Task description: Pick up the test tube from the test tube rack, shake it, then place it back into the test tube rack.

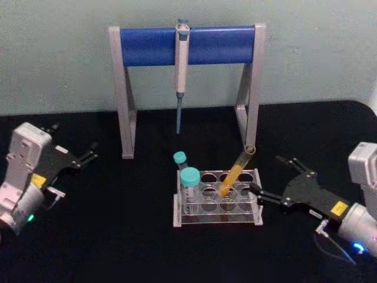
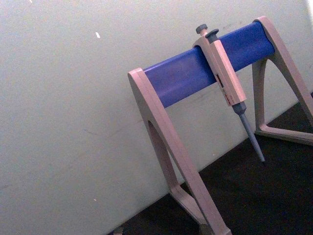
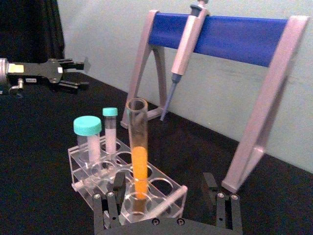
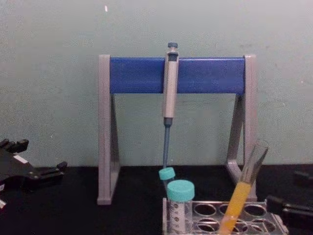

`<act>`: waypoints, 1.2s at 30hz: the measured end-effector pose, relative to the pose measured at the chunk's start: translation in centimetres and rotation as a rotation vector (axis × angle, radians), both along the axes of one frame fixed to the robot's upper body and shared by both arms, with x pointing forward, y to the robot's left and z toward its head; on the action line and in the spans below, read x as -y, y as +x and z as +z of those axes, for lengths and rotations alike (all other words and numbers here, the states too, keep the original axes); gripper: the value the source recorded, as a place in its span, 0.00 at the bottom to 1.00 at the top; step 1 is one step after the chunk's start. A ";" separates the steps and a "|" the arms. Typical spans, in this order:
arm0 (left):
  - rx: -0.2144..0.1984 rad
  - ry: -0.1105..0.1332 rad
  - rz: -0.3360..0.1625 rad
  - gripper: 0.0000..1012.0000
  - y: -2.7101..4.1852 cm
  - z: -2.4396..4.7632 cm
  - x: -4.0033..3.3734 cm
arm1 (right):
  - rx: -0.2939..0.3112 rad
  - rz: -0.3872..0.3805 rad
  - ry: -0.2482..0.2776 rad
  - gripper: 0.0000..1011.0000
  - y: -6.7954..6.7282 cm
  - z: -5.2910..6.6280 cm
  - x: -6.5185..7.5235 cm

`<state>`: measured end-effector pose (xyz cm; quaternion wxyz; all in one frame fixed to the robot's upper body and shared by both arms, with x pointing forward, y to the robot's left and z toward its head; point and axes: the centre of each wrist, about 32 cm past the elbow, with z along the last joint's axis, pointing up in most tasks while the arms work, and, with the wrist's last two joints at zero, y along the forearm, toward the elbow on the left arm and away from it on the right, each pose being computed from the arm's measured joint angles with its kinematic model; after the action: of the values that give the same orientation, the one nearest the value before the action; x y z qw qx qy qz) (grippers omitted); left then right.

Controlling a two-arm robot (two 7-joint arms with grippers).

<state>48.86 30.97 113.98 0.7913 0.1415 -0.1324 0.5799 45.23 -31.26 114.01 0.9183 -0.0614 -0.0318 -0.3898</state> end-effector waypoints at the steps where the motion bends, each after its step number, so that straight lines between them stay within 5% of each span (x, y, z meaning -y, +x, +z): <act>1: 0.000 0.000 0.000 0.99 0.00 0.00 0.00 | -0.001 0.003 0.000 0.99 0.1 0.0 -0.2; 22: 0.000 0.000 0.000 0.99 0.00 0.00 0.00 | -0.001 0.048 0.028 0.99 2.6 -0.1 -3.2; 36: 0.000 0.000 0.000 0.99 0.00 0.00 0.00 | -0.010 0.060 0.043 0.99 3.5 -0.5 -4.0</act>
<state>48.86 30.97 113.98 0.7913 0.1415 -0.1325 0.5799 48.73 -27.21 113.51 0.9308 -0.0425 -0.0207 -0.3625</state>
